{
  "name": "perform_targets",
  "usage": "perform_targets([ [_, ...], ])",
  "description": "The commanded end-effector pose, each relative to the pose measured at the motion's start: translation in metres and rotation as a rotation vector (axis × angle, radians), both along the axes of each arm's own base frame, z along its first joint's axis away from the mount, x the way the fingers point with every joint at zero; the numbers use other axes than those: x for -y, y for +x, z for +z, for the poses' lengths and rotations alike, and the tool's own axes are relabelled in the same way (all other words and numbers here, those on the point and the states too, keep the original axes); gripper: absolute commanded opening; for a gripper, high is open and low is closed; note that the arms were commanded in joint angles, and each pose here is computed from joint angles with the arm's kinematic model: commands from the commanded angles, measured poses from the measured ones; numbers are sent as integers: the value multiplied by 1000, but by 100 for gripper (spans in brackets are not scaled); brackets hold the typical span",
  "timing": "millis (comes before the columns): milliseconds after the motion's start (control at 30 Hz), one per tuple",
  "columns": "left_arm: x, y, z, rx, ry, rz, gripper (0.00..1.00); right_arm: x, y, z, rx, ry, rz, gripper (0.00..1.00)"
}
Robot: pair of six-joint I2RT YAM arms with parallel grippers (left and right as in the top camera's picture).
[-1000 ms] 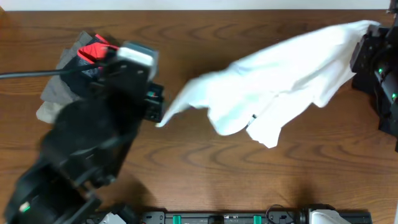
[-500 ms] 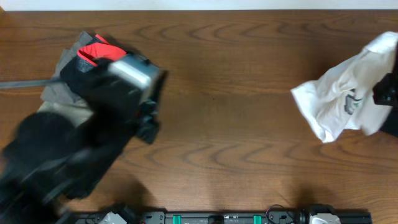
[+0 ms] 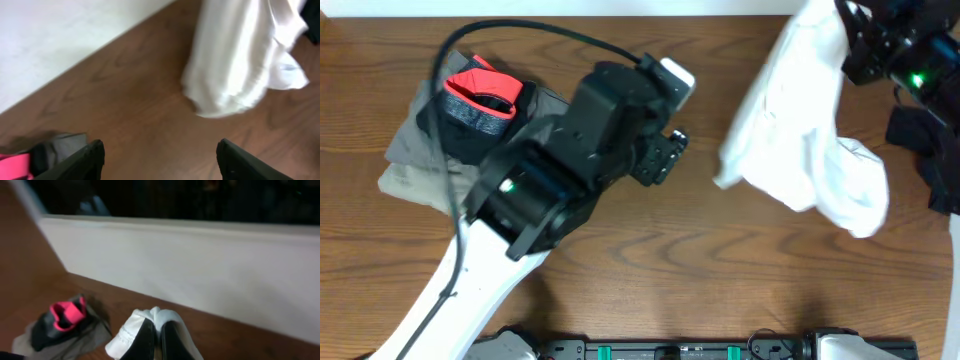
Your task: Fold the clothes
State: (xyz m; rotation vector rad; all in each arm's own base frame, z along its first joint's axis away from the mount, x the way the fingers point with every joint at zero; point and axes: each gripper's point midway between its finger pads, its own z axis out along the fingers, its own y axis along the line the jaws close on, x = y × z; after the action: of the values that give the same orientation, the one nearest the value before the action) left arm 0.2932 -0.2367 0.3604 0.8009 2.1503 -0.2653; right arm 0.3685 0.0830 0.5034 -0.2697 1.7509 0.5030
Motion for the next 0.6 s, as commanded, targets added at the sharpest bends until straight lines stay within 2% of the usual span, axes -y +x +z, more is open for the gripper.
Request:
perform_targets([
  [0,19,-4,-14,-79,-30,-65,74,-12,-18,24,63,45,80,1],
  [167,44,-10,-31,-172,-70,-160,75,-17,-15,30,73,72,73,1],
  [567,57,7,-73,-239,0,-158,75,-32,-28,66,144,206,131,1],
])
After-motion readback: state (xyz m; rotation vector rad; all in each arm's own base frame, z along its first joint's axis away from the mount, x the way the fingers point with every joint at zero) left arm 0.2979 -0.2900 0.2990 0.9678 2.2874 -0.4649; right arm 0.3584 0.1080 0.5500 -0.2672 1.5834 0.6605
